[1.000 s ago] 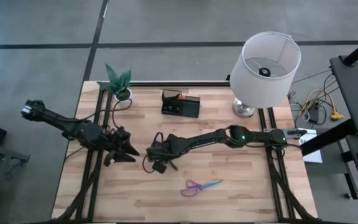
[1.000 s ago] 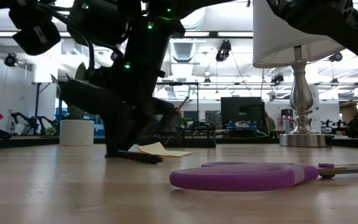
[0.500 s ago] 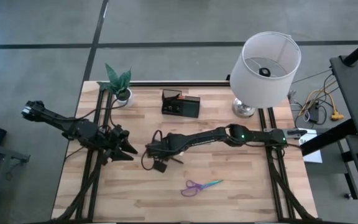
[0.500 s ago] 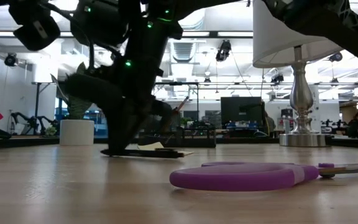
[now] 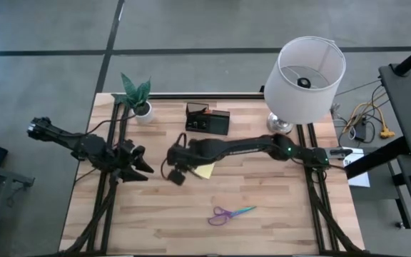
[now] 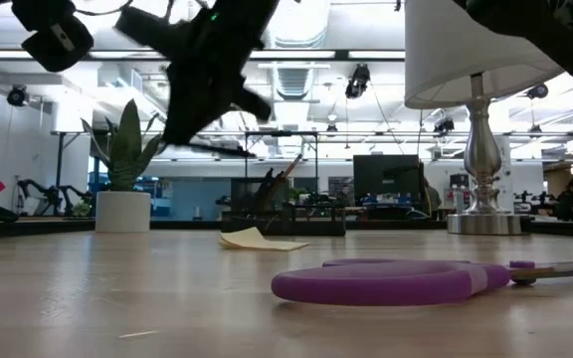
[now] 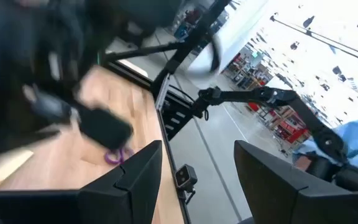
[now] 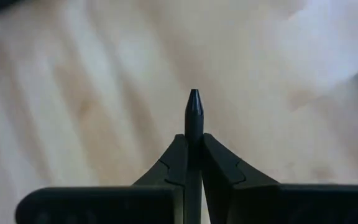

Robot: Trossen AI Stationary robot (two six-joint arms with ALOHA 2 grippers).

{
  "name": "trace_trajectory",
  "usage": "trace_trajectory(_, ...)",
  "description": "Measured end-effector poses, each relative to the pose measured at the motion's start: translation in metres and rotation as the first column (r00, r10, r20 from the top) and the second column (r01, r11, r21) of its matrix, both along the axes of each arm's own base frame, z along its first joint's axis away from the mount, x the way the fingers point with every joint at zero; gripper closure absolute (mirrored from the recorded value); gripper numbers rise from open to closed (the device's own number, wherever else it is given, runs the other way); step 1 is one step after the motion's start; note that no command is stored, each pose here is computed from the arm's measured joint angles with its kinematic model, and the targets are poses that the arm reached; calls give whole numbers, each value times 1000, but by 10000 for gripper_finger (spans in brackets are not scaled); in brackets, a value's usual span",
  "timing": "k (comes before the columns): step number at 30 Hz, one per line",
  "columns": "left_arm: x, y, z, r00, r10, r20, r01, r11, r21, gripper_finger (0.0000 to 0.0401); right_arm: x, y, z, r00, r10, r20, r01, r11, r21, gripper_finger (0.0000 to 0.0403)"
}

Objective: Pick and place office supplies into organizer
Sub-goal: Put the black pen into the black desk organizer

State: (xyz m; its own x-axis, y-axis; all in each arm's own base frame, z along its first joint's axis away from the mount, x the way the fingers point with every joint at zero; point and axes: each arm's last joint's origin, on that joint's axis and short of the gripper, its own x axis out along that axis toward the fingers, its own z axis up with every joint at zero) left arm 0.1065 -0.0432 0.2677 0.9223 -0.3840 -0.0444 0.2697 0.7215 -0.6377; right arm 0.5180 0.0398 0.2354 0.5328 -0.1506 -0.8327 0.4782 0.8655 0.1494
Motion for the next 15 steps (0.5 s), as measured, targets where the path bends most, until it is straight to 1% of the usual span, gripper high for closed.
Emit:
trace_trajectory(4,-4,3,-5,999,35,-24,-35,999,14,216,-7,-17,28,991,-114,74,123,984,-132,389)
trace_trajectory(7,-7,4,-8,998,59,-27,-59,998,17,216,-15,-34,45,982,-159,97,174,970,-171,390)
trace_trajectory(9,-8,5,-7,997,76,-19,-75,997,15,216,-24,-48,53,983,-177,55,185,959,-216,390)
trace_trajectory(12,-8,6,-8,996,85,-19,-85,996,23,216,-32,-66,59,986,-167,-12,151,920,-361,390)
trace_trajectory(13,-8,6,-8,995,94,-20,-93,995,33,216,-32,-70,62,988,-155,-7,140,911,-387,390)
trace_trajectory(15,-8,7,-9,993,112,-25,-111,993,40,216,-29,-78,73,985,-153,76,170,906,-388,390)
